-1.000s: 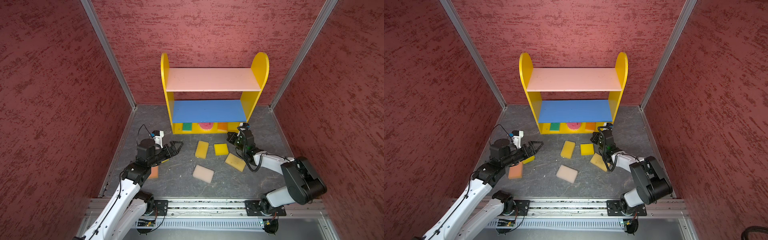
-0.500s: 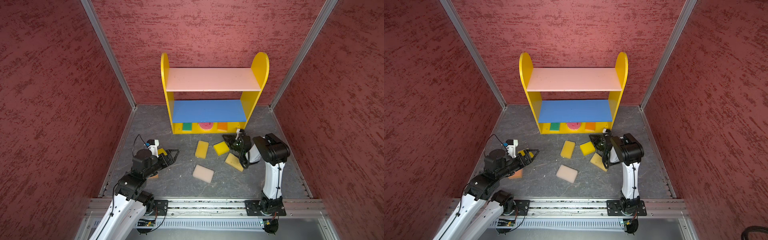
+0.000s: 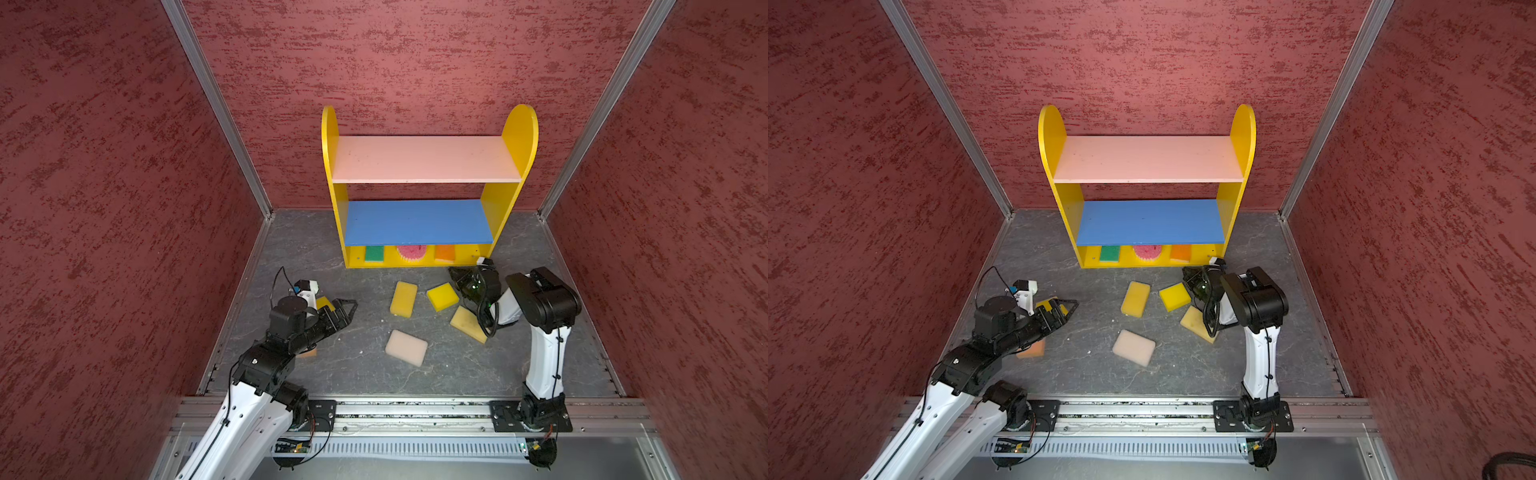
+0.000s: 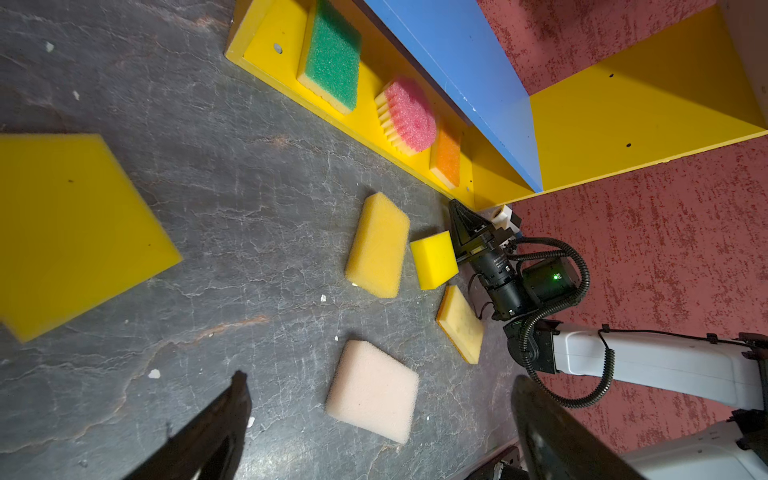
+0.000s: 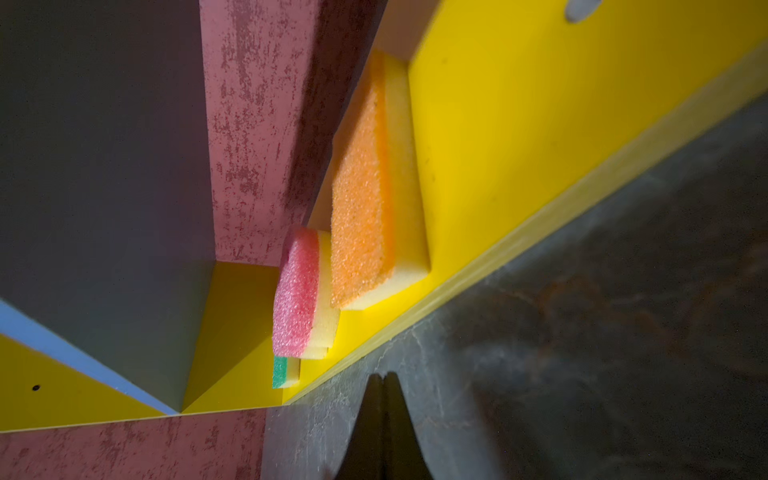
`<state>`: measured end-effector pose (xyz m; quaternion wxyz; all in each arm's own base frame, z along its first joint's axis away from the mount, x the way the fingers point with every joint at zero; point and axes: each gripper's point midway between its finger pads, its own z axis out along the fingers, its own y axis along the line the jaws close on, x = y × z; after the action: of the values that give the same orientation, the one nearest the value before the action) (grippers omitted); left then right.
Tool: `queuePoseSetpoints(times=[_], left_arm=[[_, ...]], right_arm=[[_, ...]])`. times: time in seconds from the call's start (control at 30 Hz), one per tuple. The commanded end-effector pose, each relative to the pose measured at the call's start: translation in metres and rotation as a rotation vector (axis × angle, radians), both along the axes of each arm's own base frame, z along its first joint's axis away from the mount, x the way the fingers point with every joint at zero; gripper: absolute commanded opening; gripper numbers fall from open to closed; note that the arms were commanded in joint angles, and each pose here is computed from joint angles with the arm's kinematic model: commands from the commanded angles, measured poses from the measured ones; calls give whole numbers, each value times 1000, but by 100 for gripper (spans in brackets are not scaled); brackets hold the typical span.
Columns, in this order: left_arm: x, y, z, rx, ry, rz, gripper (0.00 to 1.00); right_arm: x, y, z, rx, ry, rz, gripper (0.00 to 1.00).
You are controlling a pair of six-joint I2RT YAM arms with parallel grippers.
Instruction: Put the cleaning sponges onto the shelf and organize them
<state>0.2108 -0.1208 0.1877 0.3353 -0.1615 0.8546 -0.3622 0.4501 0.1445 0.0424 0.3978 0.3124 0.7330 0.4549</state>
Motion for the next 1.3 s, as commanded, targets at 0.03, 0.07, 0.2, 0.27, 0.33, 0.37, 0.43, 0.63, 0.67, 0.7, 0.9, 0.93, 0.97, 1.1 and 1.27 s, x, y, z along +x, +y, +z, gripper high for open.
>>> queuePoseSetpoints(times=[0.03,0.07,0.2,0.27,0.33,0.37,0.43,0.63,0.67,0.7,0.9,0.93,0.97,1.1,1.27], left_arm=[[3,1,12,9,-34,2,97],[3,1,11,12,-31,1,97],[4,0,10,15,-23,0,97],[3,1,10,12,-23,2,97],[3,1,8,12,-19,6,97],[3,2,8,12,-19,8,97],[2,2,8,13,-18,10,97],[4,1,5,17,-10,9,97],[5,1,4,17,-8,7,97],[5,0,5,16,-9,6,97],[5,0,5,16,-9,6,97],[5,0,4,16,-7,6,98],[6,0,5,14,-10,5,97],[7,-1,6,10,-15,-1,98],[9,-6,10,8,-27,-28,98]], right_arm=[[9,-13,-20,-43,76,-88,0],[11,-14,-21,-44,75,-91,0],[16,-16,-25,-40,78,-115,0],[17,-18,-25,-41,75,-129,0],[18,-19,-27,-47,79,-137,0],[19,-19,-25,-49,76,-138,0],[21,-20,-25,-53,74,-143,0],[28,-22,-25,-64,70,-156,0],[29,-22,-25,-66,71,-158,0],[29,-22,-26,-69,72,-160,0],[27,-25,-25,-59,66,-178,0],[25,-26,-25,-61,67,-179,0],[24,-26,-24,-65,67,-177,0],[15,-24,-11,-100,49,-142,0],[-7,-21,22,-233,14,-78,0]])
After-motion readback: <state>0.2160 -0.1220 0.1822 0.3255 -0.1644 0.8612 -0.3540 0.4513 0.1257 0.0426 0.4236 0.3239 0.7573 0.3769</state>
